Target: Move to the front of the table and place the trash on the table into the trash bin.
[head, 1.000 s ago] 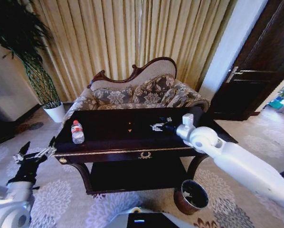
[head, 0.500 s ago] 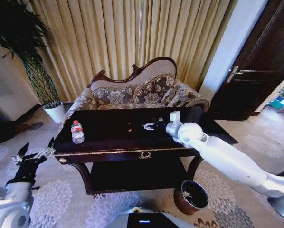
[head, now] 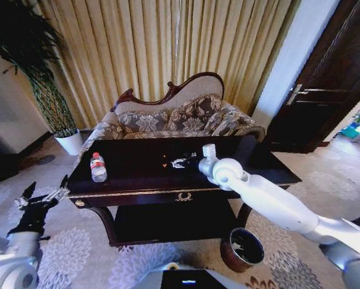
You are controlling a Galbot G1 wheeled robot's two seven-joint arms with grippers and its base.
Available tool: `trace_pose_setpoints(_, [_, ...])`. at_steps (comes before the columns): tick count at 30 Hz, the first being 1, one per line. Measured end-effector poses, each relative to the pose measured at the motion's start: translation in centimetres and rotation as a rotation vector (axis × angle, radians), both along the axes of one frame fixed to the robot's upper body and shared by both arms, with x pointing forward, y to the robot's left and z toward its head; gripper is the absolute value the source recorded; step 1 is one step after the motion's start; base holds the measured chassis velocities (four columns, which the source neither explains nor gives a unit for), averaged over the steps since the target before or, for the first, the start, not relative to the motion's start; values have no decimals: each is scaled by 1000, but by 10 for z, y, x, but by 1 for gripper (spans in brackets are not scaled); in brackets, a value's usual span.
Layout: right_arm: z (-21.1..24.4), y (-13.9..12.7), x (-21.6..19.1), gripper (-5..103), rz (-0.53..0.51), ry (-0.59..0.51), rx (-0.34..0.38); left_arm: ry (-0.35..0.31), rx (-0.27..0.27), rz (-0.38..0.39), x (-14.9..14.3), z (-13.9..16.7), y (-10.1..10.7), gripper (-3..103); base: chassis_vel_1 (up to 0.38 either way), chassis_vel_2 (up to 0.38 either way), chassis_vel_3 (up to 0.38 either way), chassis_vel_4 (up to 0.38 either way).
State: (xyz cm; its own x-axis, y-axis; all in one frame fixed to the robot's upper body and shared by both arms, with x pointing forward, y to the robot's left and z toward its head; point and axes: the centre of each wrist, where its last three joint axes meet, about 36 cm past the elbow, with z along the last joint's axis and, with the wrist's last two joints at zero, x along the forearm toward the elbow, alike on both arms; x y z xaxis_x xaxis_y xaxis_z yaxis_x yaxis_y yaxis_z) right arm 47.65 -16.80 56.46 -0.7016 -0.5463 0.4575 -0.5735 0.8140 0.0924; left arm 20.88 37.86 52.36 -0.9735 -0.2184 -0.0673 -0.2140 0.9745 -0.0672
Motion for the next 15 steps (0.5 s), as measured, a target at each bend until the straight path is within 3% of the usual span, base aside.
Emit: trace_pose_setpoints(15, [0,23,11,100,48,12,-26,-1,5,-2,2,0,2,100,0,0,0,0])
